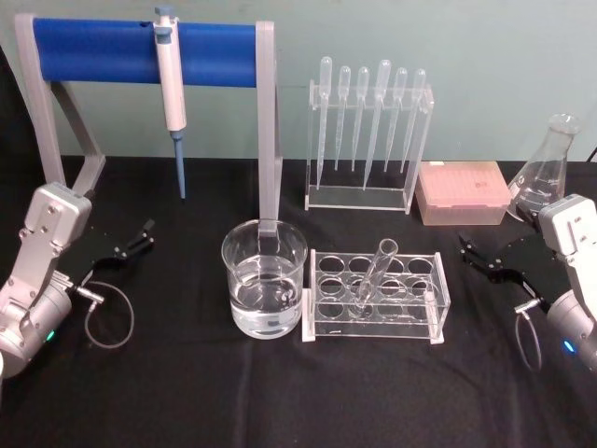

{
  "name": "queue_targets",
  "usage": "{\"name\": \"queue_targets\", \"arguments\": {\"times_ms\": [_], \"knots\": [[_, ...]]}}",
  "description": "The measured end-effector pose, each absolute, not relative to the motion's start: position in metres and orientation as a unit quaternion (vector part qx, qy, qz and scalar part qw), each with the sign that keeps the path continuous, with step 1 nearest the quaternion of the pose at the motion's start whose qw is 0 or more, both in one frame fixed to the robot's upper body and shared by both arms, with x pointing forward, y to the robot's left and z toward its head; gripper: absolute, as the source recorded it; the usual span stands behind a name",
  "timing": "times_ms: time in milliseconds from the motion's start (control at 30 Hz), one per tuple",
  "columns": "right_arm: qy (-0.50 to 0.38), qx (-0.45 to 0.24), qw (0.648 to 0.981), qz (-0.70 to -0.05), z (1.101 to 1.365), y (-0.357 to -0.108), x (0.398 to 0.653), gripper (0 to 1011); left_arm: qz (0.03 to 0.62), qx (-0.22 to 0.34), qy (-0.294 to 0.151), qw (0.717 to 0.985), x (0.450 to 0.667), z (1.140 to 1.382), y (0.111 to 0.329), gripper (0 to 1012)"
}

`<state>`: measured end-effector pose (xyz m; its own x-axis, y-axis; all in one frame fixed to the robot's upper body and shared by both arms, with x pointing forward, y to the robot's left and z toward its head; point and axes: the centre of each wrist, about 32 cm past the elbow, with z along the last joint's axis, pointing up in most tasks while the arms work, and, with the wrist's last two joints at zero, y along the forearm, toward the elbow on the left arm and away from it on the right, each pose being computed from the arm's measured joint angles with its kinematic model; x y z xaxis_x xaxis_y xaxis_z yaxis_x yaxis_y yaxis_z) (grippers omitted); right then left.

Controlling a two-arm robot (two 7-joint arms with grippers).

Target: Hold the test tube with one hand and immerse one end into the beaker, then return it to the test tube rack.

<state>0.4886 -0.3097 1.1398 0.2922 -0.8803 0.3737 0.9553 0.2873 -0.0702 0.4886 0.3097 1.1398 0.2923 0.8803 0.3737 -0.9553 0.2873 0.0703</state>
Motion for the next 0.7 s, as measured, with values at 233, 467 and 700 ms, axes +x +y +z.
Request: {"name": "queue_targets", "arguments": {"times_ms": [233, 467, 700], "knots": [[-0.132, -0.141, 0.791, -0.58, 1.14, -0.31, 0.489, 1003, 0.58, 0.141, -0.132, 0.791, 0.489, 1.14, 0.31, 1000], [-0.133, -0.136, 0.795, -0.577, 1.144, -0.31, 0.489, 1003, 0.58, 0.141, -0.132, 0.791, 0.489, 1.14, 0.31, 1000], [-0.147, -0.091, 0.807, -0.564, 1.18, -0.315, 0.486, 1003, 0.58, 0.141, -0.132, 0.791, 0.489, 1.14, 0.31, 1000]]}}
